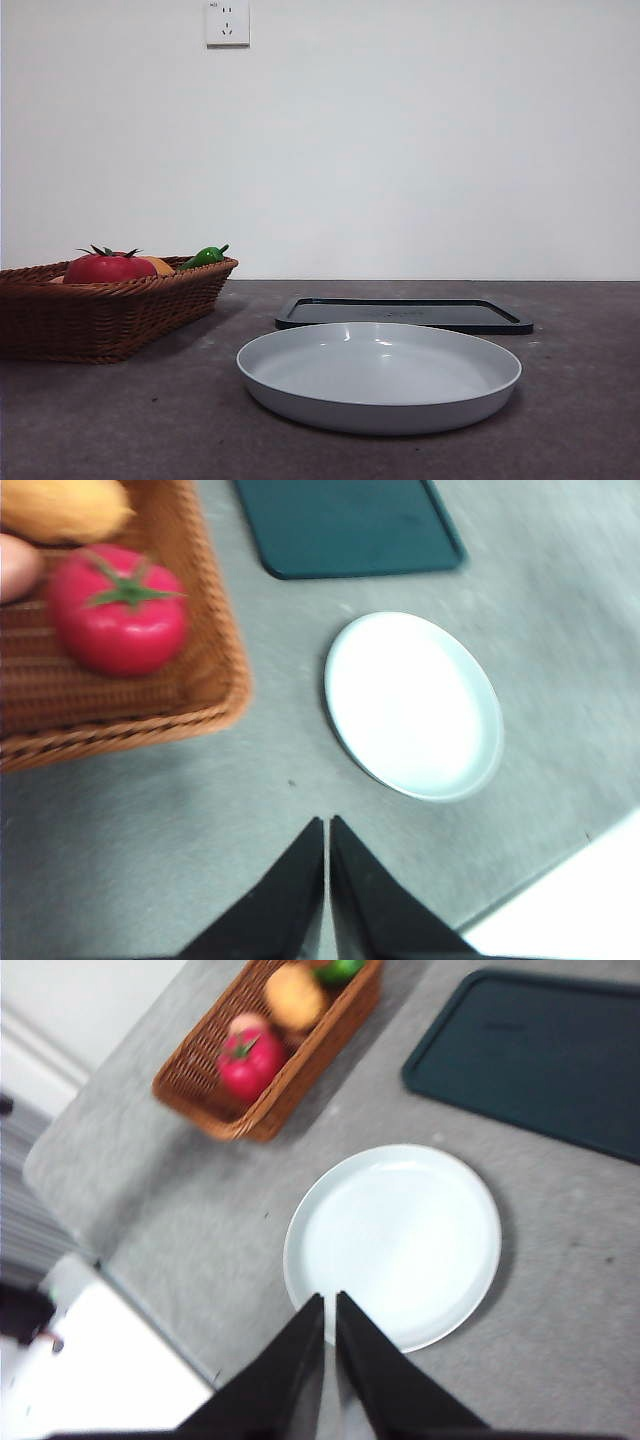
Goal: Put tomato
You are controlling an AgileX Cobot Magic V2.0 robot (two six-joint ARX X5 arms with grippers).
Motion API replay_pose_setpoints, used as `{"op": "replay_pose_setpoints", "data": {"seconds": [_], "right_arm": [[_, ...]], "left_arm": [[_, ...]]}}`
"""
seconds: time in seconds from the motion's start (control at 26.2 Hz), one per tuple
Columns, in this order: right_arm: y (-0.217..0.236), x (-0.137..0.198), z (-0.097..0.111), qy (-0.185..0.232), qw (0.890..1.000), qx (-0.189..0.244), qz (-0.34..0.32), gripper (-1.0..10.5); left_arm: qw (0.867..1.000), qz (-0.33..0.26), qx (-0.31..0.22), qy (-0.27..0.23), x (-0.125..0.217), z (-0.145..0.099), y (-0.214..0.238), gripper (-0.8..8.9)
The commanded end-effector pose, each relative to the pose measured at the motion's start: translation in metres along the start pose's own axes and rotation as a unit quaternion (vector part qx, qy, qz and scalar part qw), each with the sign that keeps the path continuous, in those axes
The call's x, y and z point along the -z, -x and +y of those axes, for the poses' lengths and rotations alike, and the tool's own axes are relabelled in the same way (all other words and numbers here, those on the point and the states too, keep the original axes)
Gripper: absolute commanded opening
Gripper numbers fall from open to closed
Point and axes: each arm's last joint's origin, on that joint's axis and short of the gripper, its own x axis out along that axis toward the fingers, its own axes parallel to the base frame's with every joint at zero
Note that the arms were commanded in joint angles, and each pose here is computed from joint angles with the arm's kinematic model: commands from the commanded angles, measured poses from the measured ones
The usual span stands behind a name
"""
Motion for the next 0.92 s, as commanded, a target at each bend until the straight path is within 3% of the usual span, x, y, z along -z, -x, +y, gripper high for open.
{"op": "replay_pose_setpoints", "data": {"seconds": [0.04, 0.27, 0.42, 0.65, 0.92], "right_arm": [[-0.0024, -0.0028, 0.0053, 0.031, 0.999, -0.013, 0.012, 0.1], [-0.0063, -0.0009, 0.0102, 0.05, 0.998, -0.028, 0.027, 0.1], [-0.0063, -0.0009, 0.0103, 0.049, 0.998, -0.028, 0.028, 0.3], [-0.0063, -0.0009, 0.0103, 0.048, 0.998, -0.028, 0.028, 3.6], [-0.0063, -0.001, 0.0103, 0.048, 0.998, -0.028, 0.027, 4.1]], "left_arm": [[1.0, -0.004, 0.007, -0.022, -0.0041, -0.0036, 0.0023, 0.09], [1.0, -0.004, 0.008, -0.023, -0.004, -0.0041, 0.0022, 0.11], [1.0, -0.004, 0.008, -0.021, -0.0041, -0.0041, 0.0022, 1.26], [1.0, -0.004, 0.008, -0.02, -0.0041, -0.0041, 0.0022, 4.13], [0.999, -0.019, -0.002, -0.028, -0.0084, -0.003, 0.0011, 4.47]]}}
